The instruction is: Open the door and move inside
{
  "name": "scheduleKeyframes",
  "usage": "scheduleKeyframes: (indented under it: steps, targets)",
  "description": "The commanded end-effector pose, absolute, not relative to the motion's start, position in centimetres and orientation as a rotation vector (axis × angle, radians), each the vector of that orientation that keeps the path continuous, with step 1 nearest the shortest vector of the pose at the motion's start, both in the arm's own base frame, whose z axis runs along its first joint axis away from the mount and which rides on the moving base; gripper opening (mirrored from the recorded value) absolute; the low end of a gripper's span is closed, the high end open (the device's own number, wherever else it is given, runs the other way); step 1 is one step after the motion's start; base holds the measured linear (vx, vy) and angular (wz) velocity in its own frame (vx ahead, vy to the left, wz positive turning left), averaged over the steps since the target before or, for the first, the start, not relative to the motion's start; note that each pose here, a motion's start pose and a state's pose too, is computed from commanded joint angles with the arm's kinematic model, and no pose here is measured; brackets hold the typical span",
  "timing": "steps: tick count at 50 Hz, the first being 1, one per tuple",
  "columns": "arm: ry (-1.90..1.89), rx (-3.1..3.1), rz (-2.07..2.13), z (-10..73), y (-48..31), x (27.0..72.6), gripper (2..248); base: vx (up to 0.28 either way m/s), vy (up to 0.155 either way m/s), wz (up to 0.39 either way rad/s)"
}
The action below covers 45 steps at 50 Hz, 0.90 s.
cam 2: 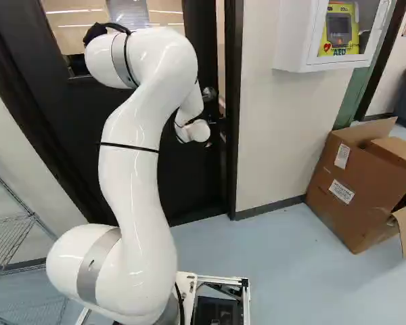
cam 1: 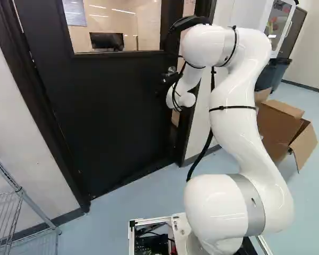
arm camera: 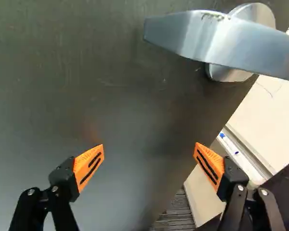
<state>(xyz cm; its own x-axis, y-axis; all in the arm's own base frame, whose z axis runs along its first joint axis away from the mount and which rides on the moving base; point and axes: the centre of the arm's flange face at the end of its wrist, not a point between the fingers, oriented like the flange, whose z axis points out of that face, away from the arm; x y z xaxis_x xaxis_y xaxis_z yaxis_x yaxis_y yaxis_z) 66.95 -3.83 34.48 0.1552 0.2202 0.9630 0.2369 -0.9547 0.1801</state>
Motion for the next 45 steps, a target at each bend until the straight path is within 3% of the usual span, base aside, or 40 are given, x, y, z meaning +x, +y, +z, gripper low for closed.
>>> scheduleKeyframes:
  steps: [45]
  targets:
    - [-0.293,-2.304,-2.077,33.1,0.7,74.2,247,0.0,0.0,0.0]
